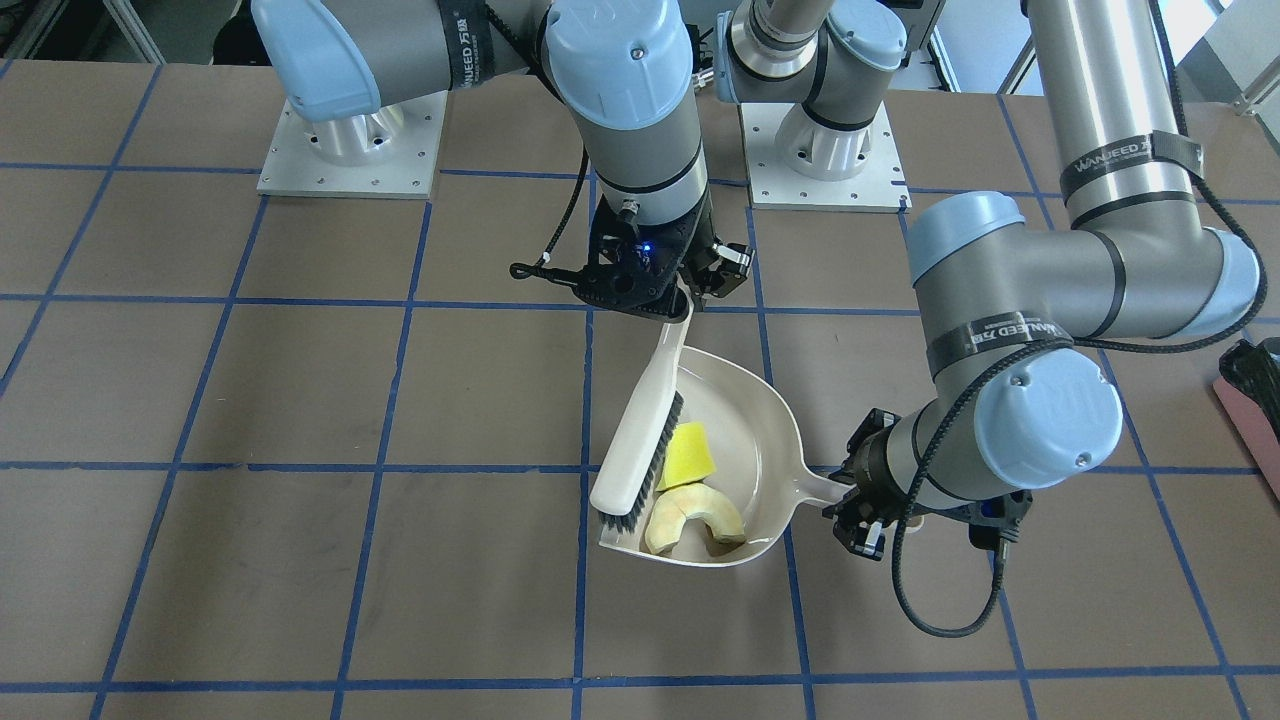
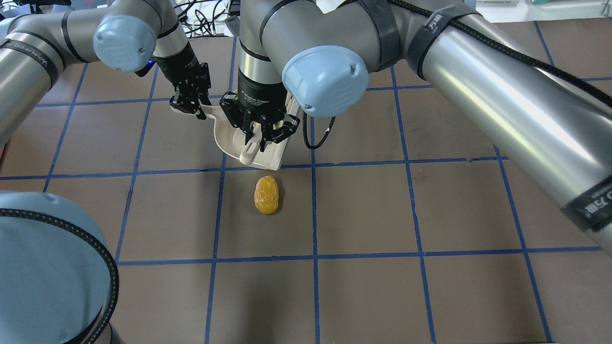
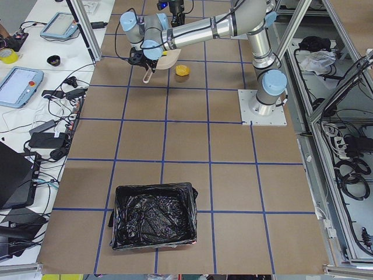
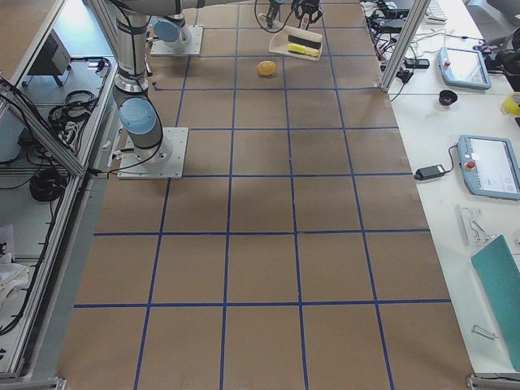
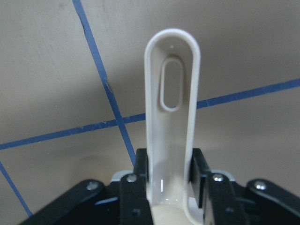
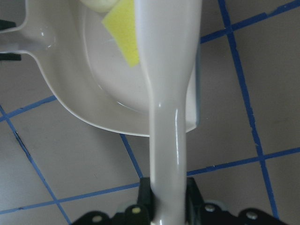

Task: Sweep and dump trash into bin
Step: 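Sweep the sponge and curved trash into the dustpan with the right gripper's brush, then move the dustpan toward the yellow ball with the left gripper while the right follows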

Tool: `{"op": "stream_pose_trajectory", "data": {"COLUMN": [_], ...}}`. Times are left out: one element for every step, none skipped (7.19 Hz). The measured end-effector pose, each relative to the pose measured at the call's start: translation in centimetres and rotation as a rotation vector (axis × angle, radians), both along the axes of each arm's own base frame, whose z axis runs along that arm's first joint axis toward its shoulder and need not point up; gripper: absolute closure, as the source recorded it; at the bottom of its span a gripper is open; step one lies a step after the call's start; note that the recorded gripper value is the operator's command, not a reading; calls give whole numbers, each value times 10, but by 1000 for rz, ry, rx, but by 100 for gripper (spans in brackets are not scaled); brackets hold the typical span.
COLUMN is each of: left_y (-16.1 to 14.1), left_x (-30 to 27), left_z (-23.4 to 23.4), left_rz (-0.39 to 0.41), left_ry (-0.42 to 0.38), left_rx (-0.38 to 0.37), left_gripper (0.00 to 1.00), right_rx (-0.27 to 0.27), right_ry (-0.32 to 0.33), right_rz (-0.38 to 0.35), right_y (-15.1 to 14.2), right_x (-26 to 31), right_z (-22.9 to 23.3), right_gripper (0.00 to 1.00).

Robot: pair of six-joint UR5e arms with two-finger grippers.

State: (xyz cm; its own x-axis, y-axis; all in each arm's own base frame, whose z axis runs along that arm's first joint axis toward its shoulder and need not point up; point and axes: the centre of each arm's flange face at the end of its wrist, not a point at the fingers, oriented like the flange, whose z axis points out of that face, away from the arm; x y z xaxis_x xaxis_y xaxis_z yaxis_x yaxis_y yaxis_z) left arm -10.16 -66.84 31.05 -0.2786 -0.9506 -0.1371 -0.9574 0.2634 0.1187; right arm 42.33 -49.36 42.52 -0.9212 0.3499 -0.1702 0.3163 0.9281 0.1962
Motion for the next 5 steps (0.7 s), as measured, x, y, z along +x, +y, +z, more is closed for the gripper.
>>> {"op": "stream_pose_trajectory", "data": {"left_y": [-1,-1,1,7,19], "left_x": [18,38,61,90,119], "left_z": [4,8,12,13,9], "left_rz": [-6,-16,-23,-4,39], "left_ry": [6,13,15,-13,-80], "left_rx": [-4,-6,0,15,46], "left_gripper": [100,100,100,100,100], "right_rx": [9,12,5,5,26], "right_ry": [25,56,105,151,178], "right_rz": [7,32,79,120,149], "right_y": [8,17,22,27,34], "right_x": [-7,-15,-24,-30,-35], "right_z": [10,19,22,15,-3], "right_gripper": [100,100,100,100,100]}}
